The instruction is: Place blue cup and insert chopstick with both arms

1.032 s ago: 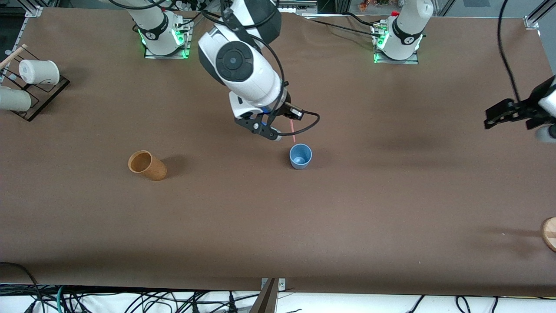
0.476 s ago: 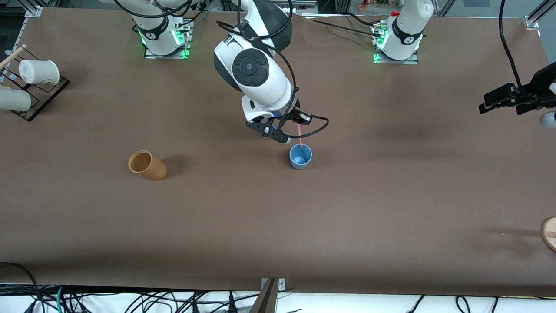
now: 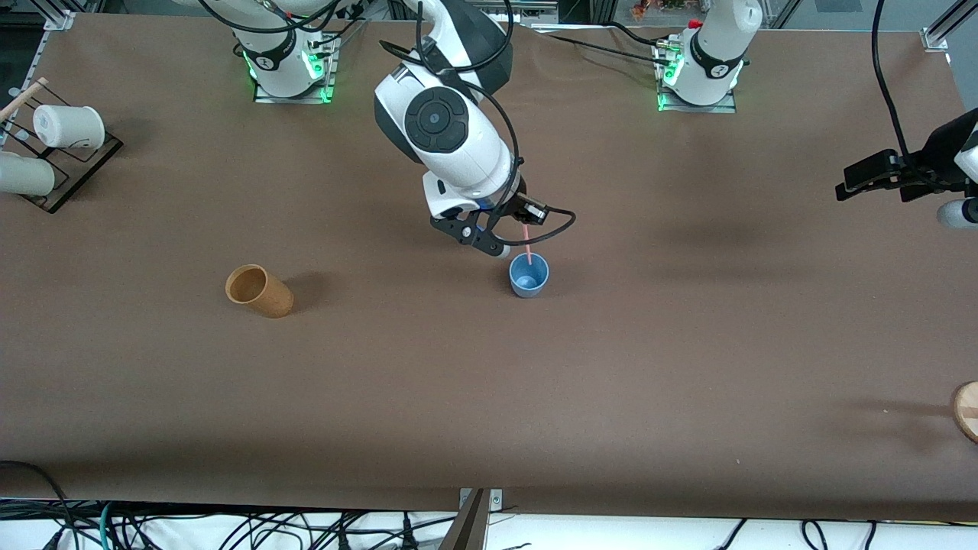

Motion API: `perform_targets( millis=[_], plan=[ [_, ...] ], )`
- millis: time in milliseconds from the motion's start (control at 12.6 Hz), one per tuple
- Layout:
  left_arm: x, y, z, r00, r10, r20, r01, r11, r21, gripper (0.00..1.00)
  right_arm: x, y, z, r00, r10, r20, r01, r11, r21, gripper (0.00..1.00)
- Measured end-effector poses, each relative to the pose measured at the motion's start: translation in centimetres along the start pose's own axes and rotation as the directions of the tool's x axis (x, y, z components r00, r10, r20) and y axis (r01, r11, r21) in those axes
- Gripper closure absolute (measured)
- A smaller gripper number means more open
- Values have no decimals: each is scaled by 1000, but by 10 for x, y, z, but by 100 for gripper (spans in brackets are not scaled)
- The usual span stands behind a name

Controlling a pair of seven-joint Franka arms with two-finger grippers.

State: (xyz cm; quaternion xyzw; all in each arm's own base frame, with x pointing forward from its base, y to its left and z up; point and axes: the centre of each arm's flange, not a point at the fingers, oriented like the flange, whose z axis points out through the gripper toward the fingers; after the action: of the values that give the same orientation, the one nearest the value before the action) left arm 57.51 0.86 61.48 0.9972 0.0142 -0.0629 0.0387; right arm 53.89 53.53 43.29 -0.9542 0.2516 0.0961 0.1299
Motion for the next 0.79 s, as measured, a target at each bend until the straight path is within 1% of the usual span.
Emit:
perform_targets(
  millis=[79,238,317,397,556,635,794],
  plan=[
    [0,2,0,1000,4,0,-4,1000,0,0,2,0,5,1000,1,-6,-1,1000,0,80],
    [0,5,0,1000,9,1,-9,1000,1,0,8,-1,11,1000,-1,-27,1,1000,2,59],
    [0,6,0,1000,10,1,-10,1000,1,0,12,0,10,999,2,-35,-2,1000,2,50],
    [0,6,1,1000,10,1,-10,1000,1,0,19,1,3,999,10,-42,-10,1000,7,38],
    [0,6,1,1000,10,2,-10,1000,1,0,46,9,-23,997,39,-60,-37,999,29,15],
    [0,6,1,1000,10,2,-10,1000,1,0,63,16,-42,997,37,-68,-35,999,36,1],
    [1,6,1,1000,10,2,-10,1000,1,0,97,40,-88,996,-1,-86,3,999,32,0]
  ],
)
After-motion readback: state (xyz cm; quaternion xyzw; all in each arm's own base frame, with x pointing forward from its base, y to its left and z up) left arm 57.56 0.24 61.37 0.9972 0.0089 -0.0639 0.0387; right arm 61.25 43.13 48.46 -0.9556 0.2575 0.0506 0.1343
